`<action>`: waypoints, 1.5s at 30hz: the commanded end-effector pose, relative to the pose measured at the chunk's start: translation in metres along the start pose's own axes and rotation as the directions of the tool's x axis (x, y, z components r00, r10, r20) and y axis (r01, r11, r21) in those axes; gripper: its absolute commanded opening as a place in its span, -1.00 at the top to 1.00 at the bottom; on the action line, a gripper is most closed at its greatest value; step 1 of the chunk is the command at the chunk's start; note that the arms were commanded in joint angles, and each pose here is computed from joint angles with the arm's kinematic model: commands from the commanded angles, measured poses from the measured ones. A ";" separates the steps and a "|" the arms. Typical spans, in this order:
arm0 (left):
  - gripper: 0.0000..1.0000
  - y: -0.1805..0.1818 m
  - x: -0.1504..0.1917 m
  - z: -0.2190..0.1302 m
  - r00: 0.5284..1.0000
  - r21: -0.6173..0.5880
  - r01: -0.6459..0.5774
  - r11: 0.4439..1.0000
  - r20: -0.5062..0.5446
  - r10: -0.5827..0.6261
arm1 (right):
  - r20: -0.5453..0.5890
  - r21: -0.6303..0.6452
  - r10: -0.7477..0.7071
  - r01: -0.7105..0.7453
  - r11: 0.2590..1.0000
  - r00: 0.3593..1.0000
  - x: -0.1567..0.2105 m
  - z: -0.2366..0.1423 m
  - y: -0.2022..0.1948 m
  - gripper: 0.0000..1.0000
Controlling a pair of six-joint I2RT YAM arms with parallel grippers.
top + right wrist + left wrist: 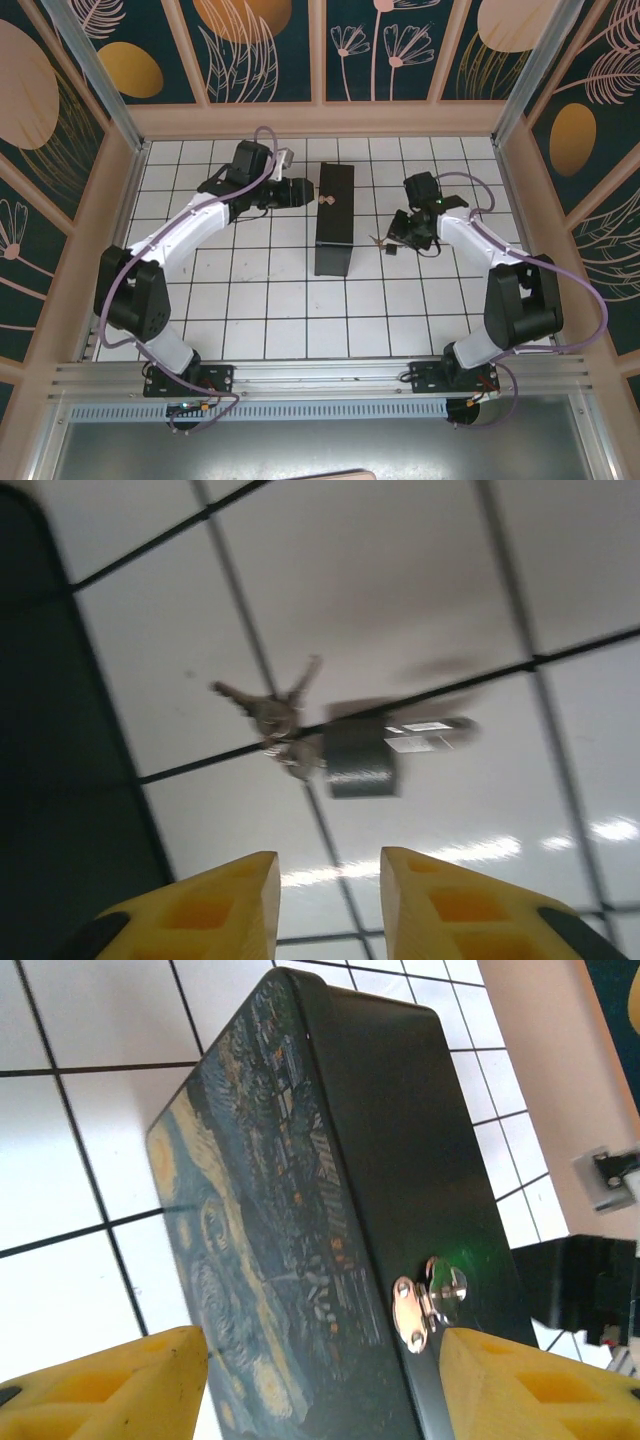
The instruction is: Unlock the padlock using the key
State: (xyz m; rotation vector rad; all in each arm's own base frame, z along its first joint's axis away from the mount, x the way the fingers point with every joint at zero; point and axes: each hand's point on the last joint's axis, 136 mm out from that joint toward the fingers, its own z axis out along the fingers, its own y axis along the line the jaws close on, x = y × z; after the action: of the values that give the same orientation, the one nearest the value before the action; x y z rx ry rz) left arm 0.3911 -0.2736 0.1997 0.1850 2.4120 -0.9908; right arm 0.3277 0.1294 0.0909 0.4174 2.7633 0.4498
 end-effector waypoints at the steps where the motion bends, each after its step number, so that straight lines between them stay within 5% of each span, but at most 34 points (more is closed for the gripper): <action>1: -0.21 -0.010 -0.006 0.025 0.998 0.119 0.055 0.991 -0.033 -0.051 | 0.073 -0.226 -0.015 0.032 0.974 0.997 -0.018 -0.001 0.046 0.59; 5: -0.18 -0.024 -0.011 0.026 0.996 0.204 0.090 0.975 -0.031 -0.086 | 0.010 -0.374 -0.029 0.031 0.927 1.000 0.001 0.018 0.077 0.85; 12: -0.17 -0.059 -0.002 0.018 0.994 0.321 0.101 0.942 -0.074 -0.082 | -0.083 -0.626 0.005 -0.056 0.778 0.997 0.022 0.037 0.130 0.85; 22: -0.16 -0.045 -0.004 0.011 0.990 0.240 0.143 0.960 -0.041 -0.137 | -0.098 -0.747 -0.006 -0.070 0.662 0.995 -0.003 0.079 0.237 0.69; 28: -0.16 0.004 -0.019 0.017 0.989 0.060 0.140 0.988 0.034 -0.142 | -0.165 -0.612 0.146 -0.217 0.760 0.975 -0.003 0.099 0.170 0.56; 39: -0.15 0.025 -0.045 0.028 0.987 -0.014 0.131 0.991 0.096 -0.129 | -0.022 -0.236 0.080 -0.083 0.968 0.997 -0.012 0.072 0.068 0.42; 44: -0.36 0.058 -0.069 0.000 0.973 -0.225 0.003 0.974 0.227 0.050 | 0.112 -0.189 0.018 0.003 0.982 0.993 -0.035 0.051 0.042 -0.03; 45: -0.69 0.070 -0.071 -0.008 0.960 -0.284 -0.024 0.959 0.261 0.102 | 0.162 -0.178 -0.024 0.053 0.983 0.986 -0.044 0.045 0.042 -0.52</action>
State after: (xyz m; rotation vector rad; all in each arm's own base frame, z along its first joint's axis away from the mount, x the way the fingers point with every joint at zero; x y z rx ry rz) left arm 0.4572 -0.2520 0.1835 0.0009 2.3445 -0.8443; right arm 0.3888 0.1918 0.0654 0.4645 2.5867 0.7975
